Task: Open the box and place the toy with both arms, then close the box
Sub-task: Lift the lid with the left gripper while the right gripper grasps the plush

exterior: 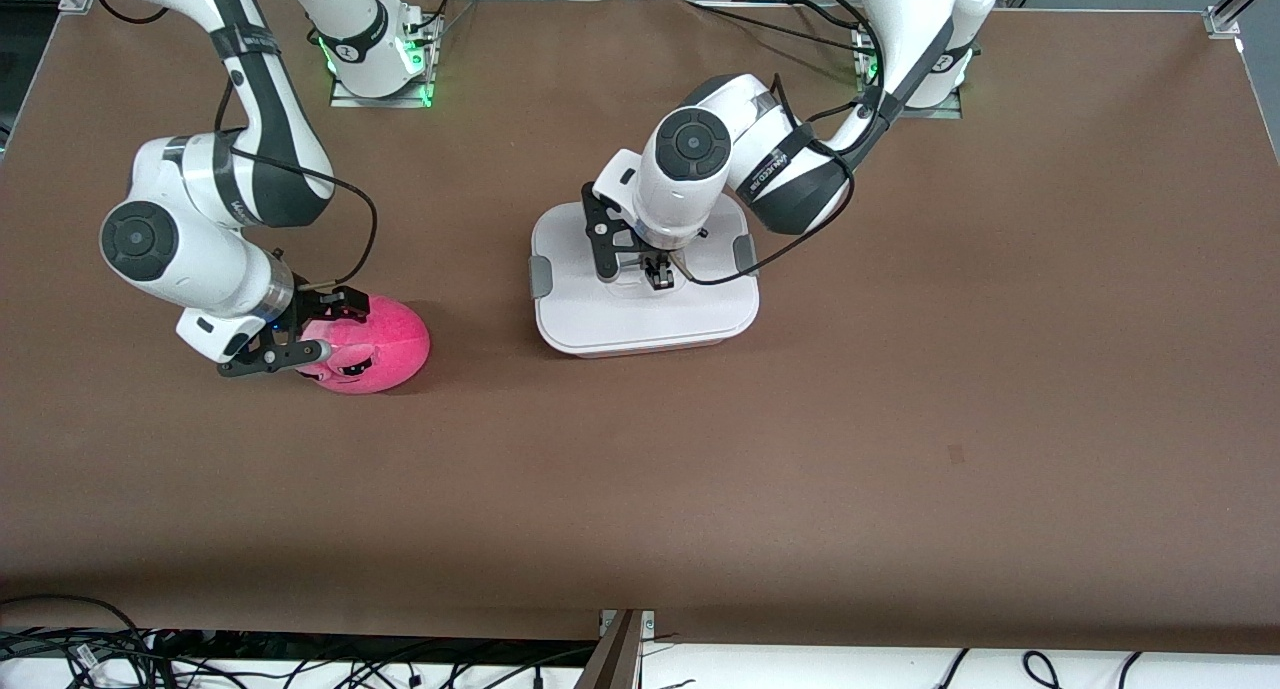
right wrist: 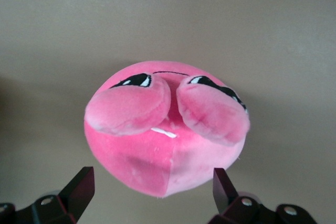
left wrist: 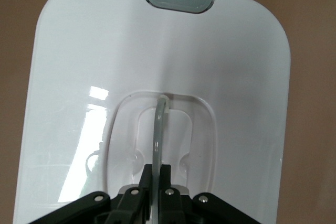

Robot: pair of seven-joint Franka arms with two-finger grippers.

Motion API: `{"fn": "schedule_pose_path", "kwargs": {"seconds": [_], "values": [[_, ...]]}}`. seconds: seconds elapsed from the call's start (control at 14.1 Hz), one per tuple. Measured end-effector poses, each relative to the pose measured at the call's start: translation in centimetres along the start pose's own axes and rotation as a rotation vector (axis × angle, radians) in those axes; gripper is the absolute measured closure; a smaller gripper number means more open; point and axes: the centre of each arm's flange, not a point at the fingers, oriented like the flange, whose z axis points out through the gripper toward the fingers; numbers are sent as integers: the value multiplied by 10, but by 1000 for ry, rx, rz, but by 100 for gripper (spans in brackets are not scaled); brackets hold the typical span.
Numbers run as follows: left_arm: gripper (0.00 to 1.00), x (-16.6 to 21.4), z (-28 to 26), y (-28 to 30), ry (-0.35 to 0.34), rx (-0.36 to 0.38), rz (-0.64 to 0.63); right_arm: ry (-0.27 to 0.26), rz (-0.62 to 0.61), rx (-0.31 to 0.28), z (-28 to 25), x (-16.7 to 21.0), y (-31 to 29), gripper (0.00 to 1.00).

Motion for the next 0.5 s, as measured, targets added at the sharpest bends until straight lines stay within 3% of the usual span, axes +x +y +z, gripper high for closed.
{"fn": "schedule_pose_path", "kwargs": {"seconds": [0.36,0.5], "values": [[93,2,-67,36,-53,-8,42,32,3,-7,36,-8,1,4],[93,-16,-93,36,-101,-12,23,30,4,-8,43,-9,2,25]]}}
